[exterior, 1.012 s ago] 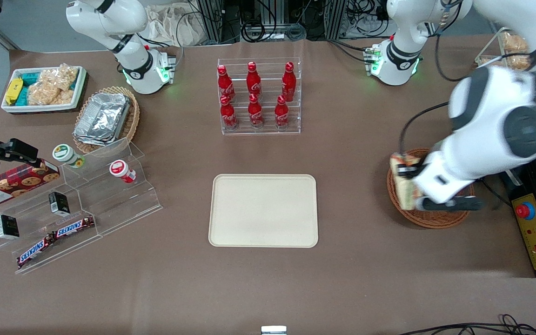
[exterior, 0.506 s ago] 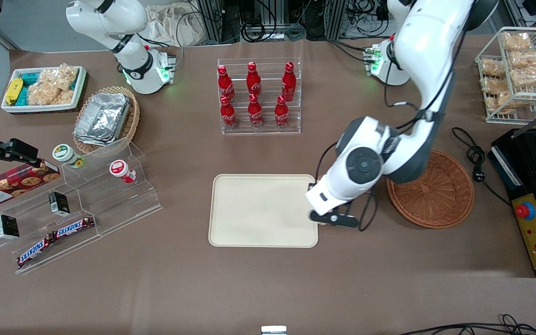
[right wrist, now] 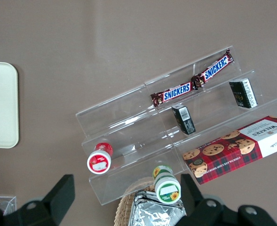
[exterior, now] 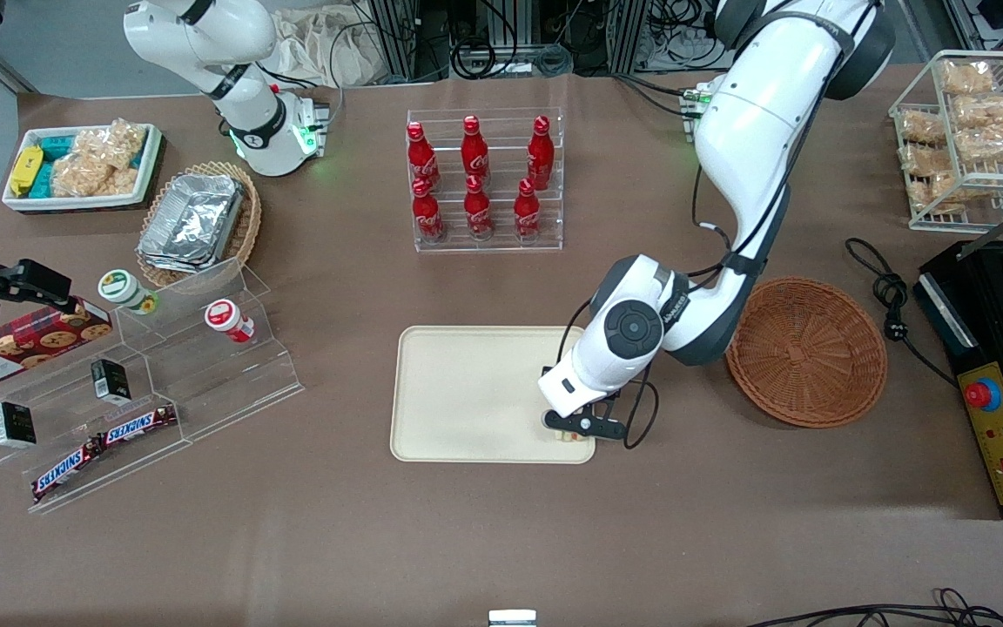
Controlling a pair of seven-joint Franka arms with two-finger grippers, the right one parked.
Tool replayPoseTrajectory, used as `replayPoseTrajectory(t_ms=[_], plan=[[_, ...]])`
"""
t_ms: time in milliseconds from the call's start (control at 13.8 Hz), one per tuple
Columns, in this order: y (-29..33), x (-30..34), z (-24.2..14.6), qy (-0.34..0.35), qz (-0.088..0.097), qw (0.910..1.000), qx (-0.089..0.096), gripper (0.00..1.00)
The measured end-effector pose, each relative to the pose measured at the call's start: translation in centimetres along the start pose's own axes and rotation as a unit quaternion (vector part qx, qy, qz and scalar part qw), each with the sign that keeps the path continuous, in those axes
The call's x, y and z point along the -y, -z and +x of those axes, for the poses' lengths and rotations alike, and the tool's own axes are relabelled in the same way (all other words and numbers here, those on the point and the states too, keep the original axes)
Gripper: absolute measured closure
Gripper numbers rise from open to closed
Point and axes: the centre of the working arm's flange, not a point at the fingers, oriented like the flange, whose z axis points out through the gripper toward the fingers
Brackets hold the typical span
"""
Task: Place sandwich from basket to tray
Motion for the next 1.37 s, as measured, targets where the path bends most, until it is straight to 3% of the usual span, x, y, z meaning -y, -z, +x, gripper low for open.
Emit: replayPoseTrajectory(t_ms=[289,506,723,1012,1373], plan=[[0.8,-0.2,0.2,0.049,0.001,0.9988,0.002,0.31],[5.6,0.0,0.0,0.053,0.025,0.9976,0.036,0.02],[16.9,4.5,0.1,0.058,0.051,0.9960,0.045,0.00],[28.0,14.8,-0.6,0.053,0.056,0.9960,0.045,0.00],[35.4,22.2,-1.7,0.031,0.055,0.9980,0.003,0.01]])
